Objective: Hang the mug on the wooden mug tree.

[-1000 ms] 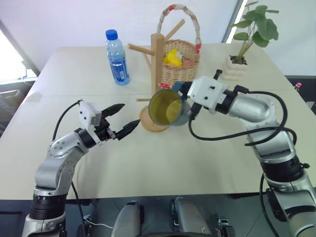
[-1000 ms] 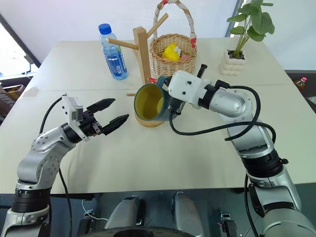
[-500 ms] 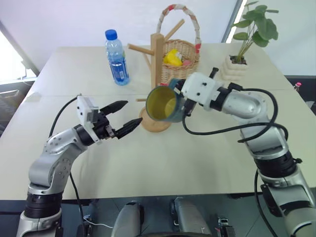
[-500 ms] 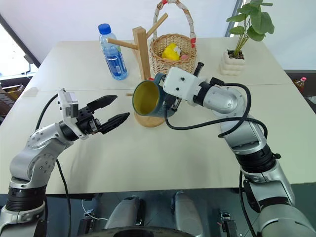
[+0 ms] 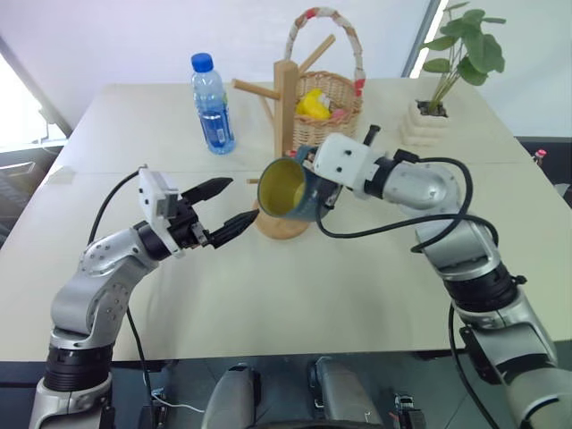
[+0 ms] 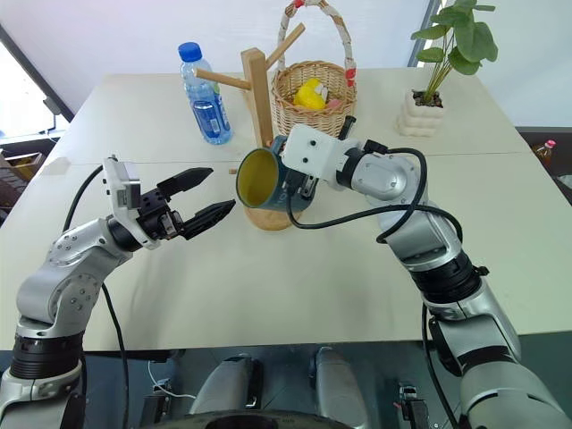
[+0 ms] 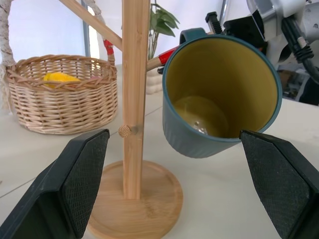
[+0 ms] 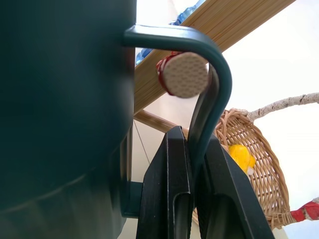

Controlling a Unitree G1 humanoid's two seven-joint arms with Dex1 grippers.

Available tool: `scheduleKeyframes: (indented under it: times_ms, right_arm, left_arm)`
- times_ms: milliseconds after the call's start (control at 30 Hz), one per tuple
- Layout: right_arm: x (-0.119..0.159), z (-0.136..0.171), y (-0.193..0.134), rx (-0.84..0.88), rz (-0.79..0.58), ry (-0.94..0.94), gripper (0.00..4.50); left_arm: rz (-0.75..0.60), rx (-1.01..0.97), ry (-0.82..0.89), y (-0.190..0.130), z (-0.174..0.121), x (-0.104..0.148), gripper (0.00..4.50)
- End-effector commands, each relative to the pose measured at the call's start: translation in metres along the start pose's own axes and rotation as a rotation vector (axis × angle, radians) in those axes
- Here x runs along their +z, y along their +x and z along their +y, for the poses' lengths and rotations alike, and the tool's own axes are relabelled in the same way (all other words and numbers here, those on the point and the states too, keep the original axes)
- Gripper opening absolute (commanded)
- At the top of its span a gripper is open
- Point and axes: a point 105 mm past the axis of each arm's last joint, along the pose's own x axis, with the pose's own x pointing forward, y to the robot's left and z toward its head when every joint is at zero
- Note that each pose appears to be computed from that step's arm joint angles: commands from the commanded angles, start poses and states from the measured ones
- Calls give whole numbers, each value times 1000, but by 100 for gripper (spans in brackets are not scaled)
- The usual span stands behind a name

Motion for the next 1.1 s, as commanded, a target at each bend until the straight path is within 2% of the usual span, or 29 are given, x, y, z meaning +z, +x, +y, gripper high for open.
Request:
scheduleKeyframes:
  times_ms: [33,167,233,400,567,733,933,1100]
  right_arm:
    - [14,-13,-2,-47,-39,-31,2]
    - [16,-16,-3,-59,-47,-39,137]
    - [17,-19,-5,-71,-47,-52,240]
    - [17,-29,-16,-92,-47,-74,240]
    - [13,-41,-42,-87,-49,-79,240]
    - [-5,-35,-74,-30,-37,8,240]
    - [-69,-13,-99,-123,9,333,240]
    - [-126,9,-103,-329,34,623,240]
  left_arm:
    - [-42,-22,34,3,-6,13,450]
    - [-43,-23,33,3,-6,13,450]
    - [-45,-25,33,4,-6,13,450]
    - [-47,-30,33,6,-5,14,450]
    - [-44,-32,33,7,-4,14,450]
    - [-29,-14,28,2,0,12,450]
    - [22,184,-44,-22,29,-8,450]
    - [63,471,-71,-56,59,-39,450]
